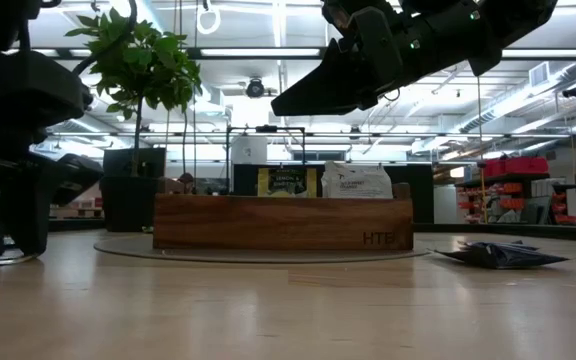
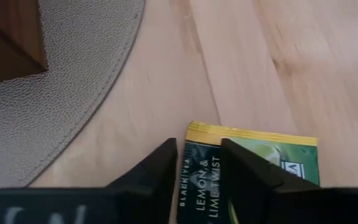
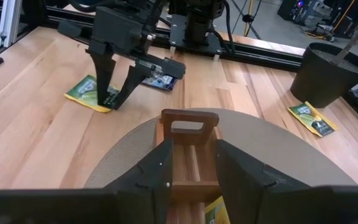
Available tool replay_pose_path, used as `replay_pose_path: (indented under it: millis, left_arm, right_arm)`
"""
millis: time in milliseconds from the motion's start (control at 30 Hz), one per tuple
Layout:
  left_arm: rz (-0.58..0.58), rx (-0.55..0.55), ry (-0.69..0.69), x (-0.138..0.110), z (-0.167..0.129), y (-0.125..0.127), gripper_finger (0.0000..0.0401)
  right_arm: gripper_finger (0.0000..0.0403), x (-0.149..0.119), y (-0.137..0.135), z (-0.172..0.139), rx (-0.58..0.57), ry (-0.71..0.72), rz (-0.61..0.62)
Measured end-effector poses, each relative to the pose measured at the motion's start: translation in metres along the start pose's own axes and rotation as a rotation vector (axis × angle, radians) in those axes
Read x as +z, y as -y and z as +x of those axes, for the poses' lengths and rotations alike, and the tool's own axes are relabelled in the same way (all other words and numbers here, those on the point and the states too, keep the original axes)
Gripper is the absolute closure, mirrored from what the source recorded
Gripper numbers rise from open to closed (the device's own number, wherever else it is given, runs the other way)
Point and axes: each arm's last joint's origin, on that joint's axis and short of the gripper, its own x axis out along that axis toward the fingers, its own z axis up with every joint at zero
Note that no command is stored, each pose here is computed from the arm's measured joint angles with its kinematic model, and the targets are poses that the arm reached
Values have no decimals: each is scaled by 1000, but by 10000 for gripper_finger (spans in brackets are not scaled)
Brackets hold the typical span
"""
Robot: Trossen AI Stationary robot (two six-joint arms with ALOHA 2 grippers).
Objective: Pick & Place Tea
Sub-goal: Put the yellow tea bag into the middle section of the wooden organizer
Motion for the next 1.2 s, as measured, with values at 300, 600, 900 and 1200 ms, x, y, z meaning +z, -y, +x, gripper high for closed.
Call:
replay_pose_path:
  millis: [300,600,900,1200]
  left_arm:
    - [-31,11,-3,1,1,-6,392]
    - [30,-1,12,17,-3,0,399]
    - [129,26,-16,41,-10,8,400]
    - [194,52,65,70,-19,16,400]
  right_arm:
    - [277,0,0,0,0,0,0]
    - [277,0,0,0,-7,-1,0]
    - [277,0,0,0,-9,-1,0]
    - [277,1,-2,-1,-4,2,-7]
